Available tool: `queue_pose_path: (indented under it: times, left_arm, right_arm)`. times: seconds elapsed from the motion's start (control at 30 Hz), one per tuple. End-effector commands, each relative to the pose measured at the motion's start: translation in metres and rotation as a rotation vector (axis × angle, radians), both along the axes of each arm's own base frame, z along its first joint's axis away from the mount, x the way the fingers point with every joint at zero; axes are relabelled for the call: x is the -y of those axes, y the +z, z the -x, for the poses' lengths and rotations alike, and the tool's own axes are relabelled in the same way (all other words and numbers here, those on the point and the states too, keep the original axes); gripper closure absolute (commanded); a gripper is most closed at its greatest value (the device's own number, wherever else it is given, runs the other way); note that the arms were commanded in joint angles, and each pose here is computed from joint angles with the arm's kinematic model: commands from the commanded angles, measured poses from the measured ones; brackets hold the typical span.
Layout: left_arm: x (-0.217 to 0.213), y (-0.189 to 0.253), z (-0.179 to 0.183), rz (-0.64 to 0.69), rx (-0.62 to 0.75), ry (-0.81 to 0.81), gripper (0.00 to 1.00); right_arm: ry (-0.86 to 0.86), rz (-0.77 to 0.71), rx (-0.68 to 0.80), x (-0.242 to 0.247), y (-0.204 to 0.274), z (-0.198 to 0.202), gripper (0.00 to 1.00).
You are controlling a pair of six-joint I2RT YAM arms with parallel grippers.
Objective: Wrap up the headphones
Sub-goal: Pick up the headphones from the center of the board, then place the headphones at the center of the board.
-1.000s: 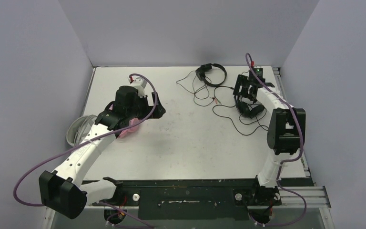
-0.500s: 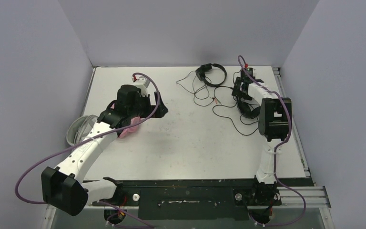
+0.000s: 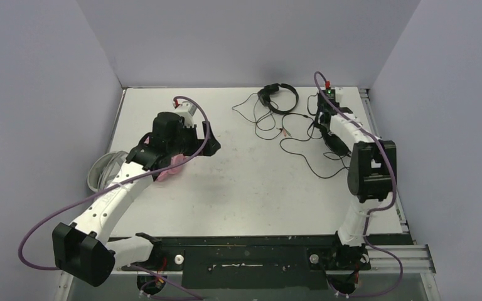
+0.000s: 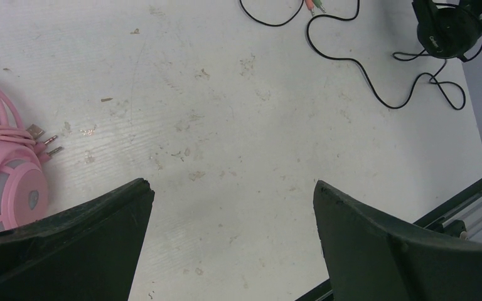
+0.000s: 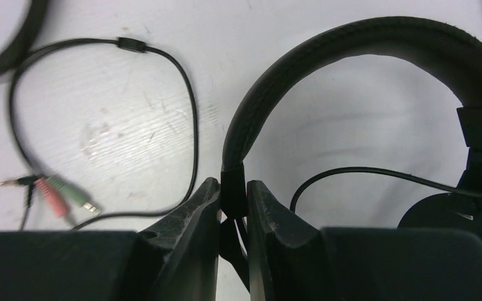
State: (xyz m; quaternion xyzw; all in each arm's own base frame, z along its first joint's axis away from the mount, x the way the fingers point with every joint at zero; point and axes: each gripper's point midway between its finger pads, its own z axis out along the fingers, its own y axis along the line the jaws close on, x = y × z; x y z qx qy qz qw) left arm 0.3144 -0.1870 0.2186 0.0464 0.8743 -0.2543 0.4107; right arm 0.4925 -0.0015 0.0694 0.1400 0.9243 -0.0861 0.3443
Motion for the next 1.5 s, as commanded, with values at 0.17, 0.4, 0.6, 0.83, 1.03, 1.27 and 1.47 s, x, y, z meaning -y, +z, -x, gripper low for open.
queue_pose_path:
  times: [0.17, 0.4, 0.6, 0.83, 1.03, 1.27, 1.47]
  left_arm:
    - [-0.003, 0.045, 0.015, 0.061, 0.109, -0.017, 0.03]
    - [0.002, 0.032, 0.015, 0.102, 0.022, 0.004, 0.03]
    - [-0.023, 0.012, 0.004, -0.001, -0.051, 0.114, 0.03]
    - [-0.042, -0.003, 0.010, -0.027, -0.107, 0.155, 0.03]
    - [-0.033, -0.020, 0.024, -0.010, -0.166, 0.084, 0.03]
    - [-0.031, -0.041, 0.027, -0.022, -0.220, 0.071, 0.03]
    - [-0.011, -0.049, 0.032, -0.007, -0.194, -0.023, 0.03]
  right_arm:
    - [0.158, 0.028, 0.415, -0.055, 0.193, 0.056, 0.95]
    - [0.636, -0.178, 0.456, -0.176, 0.212, 0.144, 0.86]
    - [0.923, -0.250, 0.300, -0.268, 0.137, 0.217, 0.87]
    - [1.065, -0.142, 0.196, -0.320, 0.060, 0.261, 0.88]
    - [1.223, -0.086, 0.148, -0.348, 0.028, 0.285, 0.79]
    - [1.291, -0.098, 0.184, -0.353, 0.029, 0.292, 0.52]
    - [1.147, -0.175, 0.333, -0.331, 0.072, 0.276, 0.26]
